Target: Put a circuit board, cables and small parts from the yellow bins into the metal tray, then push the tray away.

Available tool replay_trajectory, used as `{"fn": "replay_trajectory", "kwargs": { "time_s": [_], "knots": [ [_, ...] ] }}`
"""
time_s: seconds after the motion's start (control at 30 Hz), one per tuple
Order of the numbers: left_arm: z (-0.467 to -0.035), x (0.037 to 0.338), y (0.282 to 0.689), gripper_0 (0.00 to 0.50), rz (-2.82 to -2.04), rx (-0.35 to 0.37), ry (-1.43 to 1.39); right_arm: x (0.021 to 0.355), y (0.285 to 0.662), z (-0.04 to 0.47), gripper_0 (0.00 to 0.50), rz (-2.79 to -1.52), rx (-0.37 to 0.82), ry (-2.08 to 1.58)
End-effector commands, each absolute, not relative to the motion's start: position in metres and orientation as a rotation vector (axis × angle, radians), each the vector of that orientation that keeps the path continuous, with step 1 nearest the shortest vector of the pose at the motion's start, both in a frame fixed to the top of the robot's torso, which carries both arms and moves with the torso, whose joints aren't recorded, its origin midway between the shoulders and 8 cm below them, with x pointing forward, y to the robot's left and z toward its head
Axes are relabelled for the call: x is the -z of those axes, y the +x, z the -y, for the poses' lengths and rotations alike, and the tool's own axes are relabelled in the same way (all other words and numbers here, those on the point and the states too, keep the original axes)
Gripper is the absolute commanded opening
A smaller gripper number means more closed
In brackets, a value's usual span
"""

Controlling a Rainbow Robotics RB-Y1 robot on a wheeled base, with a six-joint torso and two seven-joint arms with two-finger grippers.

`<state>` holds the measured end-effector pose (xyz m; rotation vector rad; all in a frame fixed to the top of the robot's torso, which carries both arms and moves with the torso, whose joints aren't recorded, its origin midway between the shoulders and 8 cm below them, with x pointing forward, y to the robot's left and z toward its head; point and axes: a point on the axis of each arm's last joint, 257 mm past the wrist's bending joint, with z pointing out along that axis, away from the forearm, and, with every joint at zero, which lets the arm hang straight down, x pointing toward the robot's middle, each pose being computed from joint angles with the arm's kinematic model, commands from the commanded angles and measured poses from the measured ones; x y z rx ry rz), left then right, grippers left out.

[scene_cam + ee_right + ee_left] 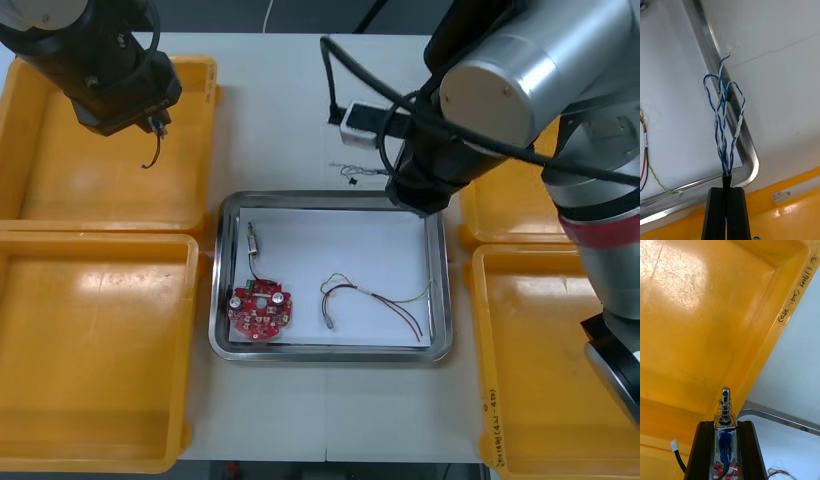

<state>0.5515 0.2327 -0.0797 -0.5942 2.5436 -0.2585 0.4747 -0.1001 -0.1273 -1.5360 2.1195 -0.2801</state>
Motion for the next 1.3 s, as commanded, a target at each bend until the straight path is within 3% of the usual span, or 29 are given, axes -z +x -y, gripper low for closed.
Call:
{"fn": "replay_trajectory", "kwargs": {
  "time_s": [0.03,0.43,0.67,1.07,1.1,1.13,1.17,1.2,1.3],
  "knots": [
    [-0.25,0.061,0.55,0.001,-2.485,0.284,-0.697,0.156,0.455,0.09,0.0,-2.092,0.264,-1.646],
    [-0.249,0.061,0.55,0.001,-2.487,0.292,-0.7,0.203,0.464,0.063,0.0,-1.948,0.34,-1.719],
    [-0.249,0.061,0.55,0.001,-2.486,0.294,-0.699,0.231,0.476,0.063,0.0,-1.974,0.308,-1.725],
    [-0.249,0.059,0.55,0.001,-2.485,0.301,-0.701,0.247,0.487,0.08,0.006,-2.004,0.391,-1.731],
    [-0.249,0.059,0.55,0.001,-2.485,0.301,-0.701,0.247,0.488,0.081,0.144,-2.004,0.397,-1.728],
    [-0.248,0.06,0.55,0.002,-2.487,0.301,-0.7,0.247,0.488,0.081,0.215,-2.004,0.399,-1.728],
    [-0.249,0.06,0.55,0.002,-2.486,0.299,-0.701,0.247,0.488,0.082,0.382,-2.012,0.398,-1.721],
    [-0.249,0.06,0.55,0.0,-2.486,0.299,-0.701,0.247,0.489,0.083,0.496,-2.011,0.404,-1.717],
    [-0.249,0.059,0.55,0.001,-2.484,0.303,-0.703,0.248,0.489,0.084,0.5,-2.018,0.406,-1.713]
  ]
}}
